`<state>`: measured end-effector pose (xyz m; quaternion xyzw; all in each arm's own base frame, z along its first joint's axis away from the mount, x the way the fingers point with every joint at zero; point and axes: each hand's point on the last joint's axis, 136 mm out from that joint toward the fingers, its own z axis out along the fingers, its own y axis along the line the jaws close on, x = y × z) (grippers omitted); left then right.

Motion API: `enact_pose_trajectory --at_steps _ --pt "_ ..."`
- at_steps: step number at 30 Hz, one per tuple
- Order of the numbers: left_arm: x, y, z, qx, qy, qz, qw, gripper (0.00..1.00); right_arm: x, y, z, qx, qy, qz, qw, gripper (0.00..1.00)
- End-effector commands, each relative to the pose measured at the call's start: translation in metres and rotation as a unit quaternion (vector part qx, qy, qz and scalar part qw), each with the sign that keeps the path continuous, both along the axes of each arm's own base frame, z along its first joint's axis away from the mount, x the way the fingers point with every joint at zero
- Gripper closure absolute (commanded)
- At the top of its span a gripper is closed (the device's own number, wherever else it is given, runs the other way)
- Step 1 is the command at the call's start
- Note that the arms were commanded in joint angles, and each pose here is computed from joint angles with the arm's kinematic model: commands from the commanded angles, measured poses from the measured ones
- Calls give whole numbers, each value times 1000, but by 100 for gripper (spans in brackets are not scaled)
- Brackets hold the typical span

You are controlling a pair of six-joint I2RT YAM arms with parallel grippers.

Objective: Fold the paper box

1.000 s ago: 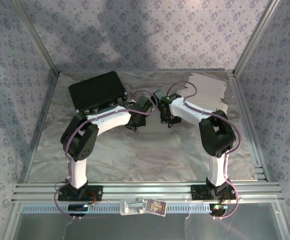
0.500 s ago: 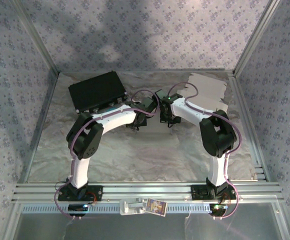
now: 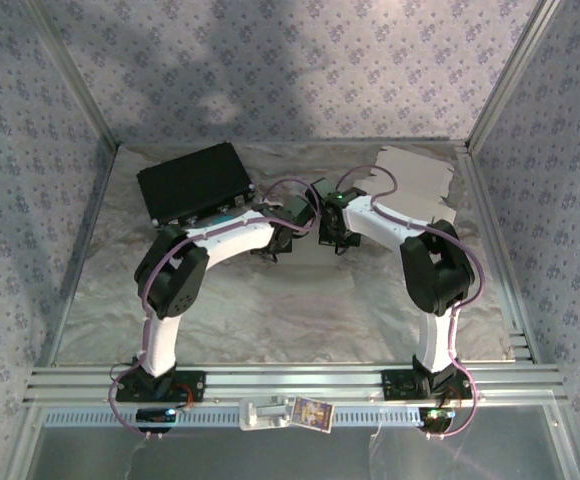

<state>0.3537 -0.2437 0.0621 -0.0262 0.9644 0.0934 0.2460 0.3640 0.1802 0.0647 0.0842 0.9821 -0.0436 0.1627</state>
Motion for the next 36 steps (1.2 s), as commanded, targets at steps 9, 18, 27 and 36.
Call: enact_pose_trajectory --at_steps 9,18,27,36 --pt "-12 28 -24 35 38 -39 998 67 -10 -13 -20 -29 36 -11 999 100" --pt "0 28 -17 -4 36 -55 998 79 -10 -14 -20 -31 37 -11 999 100" --pt "-9 52 -14 86 37 -6 996 100 -9 -9 -18 -30 34 -7 999 100" --pt "-10 43 -13 73 27 -9 997 86 -11 -7 -20 -27 37 -4 999 100"
